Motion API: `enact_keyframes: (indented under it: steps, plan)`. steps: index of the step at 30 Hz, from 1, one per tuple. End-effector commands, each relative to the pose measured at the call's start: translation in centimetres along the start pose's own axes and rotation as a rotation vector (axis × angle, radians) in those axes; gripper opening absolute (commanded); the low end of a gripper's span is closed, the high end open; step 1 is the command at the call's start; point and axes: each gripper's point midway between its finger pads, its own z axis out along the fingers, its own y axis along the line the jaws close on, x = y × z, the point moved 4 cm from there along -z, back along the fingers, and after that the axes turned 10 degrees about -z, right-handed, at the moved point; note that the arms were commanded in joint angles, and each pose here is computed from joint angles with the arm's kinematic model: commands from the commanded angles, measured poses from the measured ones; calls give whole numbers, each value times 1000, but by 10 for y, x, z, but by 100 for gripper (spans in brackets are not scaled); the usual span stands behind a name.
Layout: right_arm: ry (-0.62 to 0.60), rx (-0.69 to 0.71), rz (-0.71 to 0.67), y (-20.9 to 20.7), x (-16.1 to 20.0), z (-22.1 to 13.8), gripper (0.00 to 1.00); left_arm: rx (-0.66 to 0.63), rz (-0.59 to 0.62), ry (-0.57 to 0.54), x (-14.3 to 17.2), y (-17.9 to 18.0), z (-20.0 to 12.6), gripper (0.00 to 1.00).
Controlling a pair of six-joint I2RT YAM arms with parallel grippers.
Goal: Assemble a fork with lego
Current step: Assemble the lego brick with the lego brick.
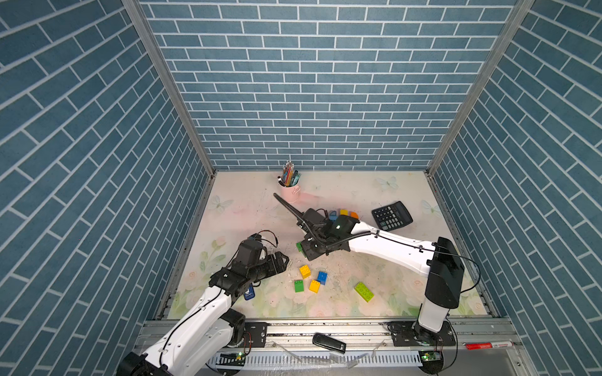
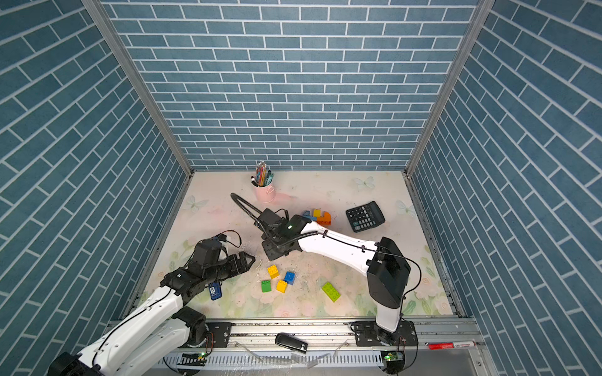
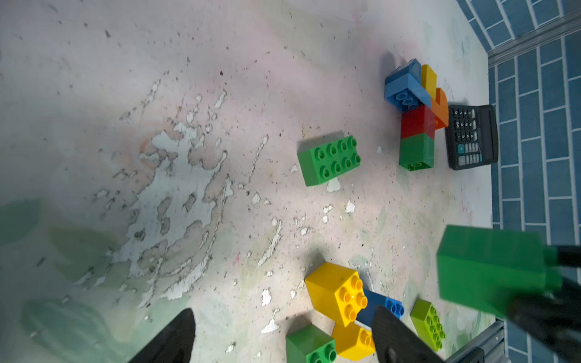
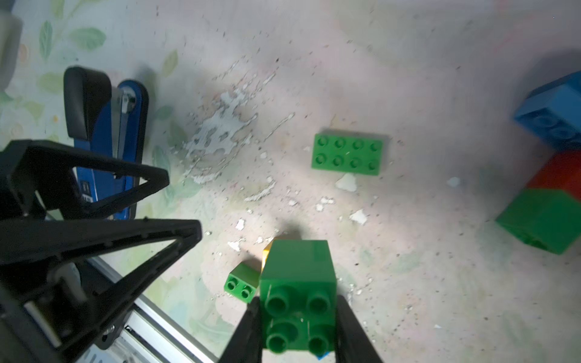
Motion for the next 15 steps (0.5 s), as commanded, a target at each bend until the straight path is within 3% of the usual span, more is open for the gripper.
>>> enact_keyframes:
  steps: [1,15]
  plan:
    - [56,62,61,2,16,11,12,-49,-9,9,11,10,3,88]
    - [90,143,83,21,31,37,11,-37,-23,6,19,17,4,88]
